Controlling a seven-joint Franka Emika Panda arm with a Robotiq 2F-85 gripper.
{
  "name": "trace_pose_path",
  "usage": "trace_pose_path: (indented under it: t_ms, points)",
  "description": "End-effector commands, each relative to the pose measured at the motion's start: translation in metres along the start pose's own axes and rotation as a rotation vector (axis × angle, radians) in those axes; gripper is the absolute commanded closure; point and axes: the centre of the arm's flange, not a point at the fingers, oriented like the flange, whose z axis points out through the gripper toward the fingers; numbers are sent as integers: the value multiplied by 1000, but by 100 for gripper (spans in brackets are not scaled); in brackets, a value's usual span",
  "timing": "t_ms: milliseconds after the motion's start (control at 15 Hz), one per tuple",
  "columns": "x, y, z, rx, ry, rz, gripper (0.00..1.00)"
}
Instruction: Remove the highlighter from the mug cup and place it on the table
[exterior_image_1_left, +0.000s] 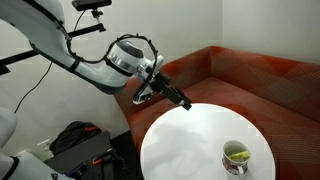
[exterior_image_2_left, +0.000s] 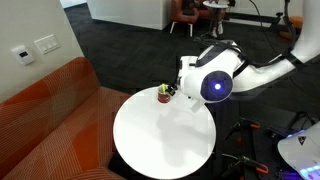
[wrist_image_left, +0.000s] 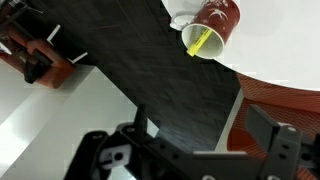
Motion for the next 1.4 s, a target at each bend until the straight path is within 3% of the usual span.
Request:
trace_pose_path:
  t_ms: [0,467,933,1333]
  points:
    - [1,-9,7,-32,-16,85,0]
    - [7,-11,46,-30,-40,270,0]
    - [20,-1,103,38,-97,330,0]
    - [22,-6,148,17,-135,409,0]
